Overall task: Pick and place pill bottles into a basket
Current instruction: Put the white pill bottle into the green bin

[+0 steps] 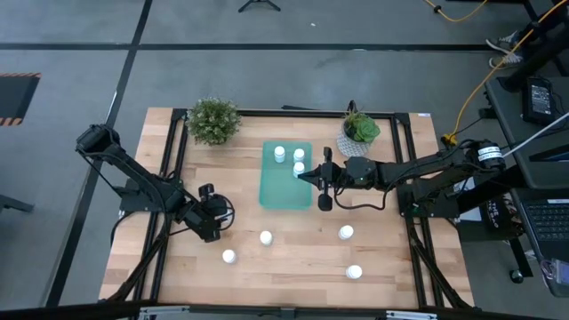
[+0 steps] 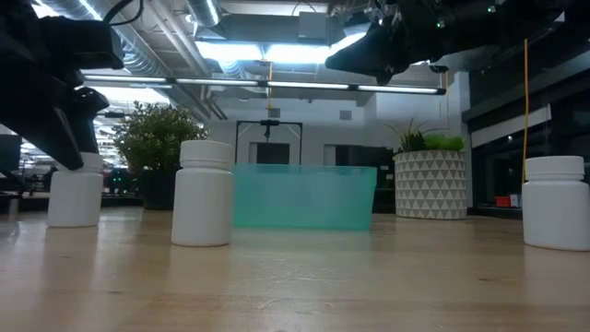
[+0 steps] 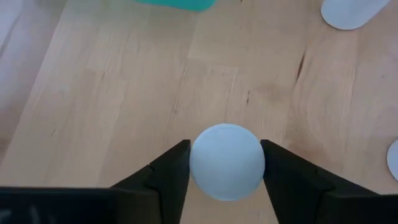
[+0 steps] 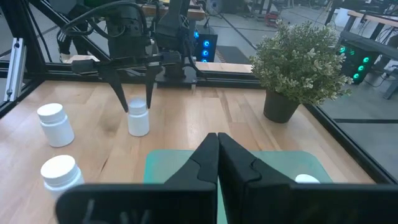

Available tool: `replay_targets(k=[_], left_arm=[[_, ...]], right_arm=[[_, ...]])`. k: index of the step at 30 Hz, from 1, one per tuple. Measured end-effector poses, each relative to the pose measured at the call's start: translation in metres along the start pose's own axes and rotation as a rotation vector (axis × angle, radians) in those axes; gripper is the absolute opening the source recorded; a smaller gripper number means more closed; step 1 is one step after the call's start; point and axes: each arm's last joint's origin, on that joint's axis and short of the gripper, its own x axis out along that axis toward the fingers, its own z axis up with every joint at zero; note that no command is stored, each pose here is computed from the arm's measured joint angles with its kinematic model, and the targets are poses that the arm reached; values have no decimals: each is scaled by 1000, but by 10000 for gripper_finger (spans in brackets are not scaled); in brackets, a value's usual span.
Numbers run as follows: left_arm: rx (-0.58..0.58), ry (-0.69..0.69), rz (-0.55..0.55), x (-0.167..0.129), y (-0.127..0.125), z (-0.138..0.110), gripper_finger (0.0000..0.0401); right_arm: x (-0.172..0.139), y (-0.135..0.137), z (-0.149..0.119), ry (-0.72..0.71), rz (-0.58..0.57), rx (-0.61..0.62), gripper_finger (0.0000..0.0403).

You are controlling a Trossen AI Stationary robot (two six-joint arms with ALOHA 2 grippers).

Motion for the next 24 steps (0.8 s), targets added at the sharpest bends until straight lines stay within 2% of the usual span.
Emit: replay_targets(k=[4, 13, 24], left_arm=[[5, 1, -2, 0, 0, 0, 158], [2, 26, -59, -4, -1, -1, 158], [-30, 9, -93, -37, 10, 9, 158]], right_arm=[[0, 0, 0, 0, 0, 0, 5], [0, 0, 0, 0, 0, 0, 5], [0, 0, 0, 3, 0, -23, 5]])
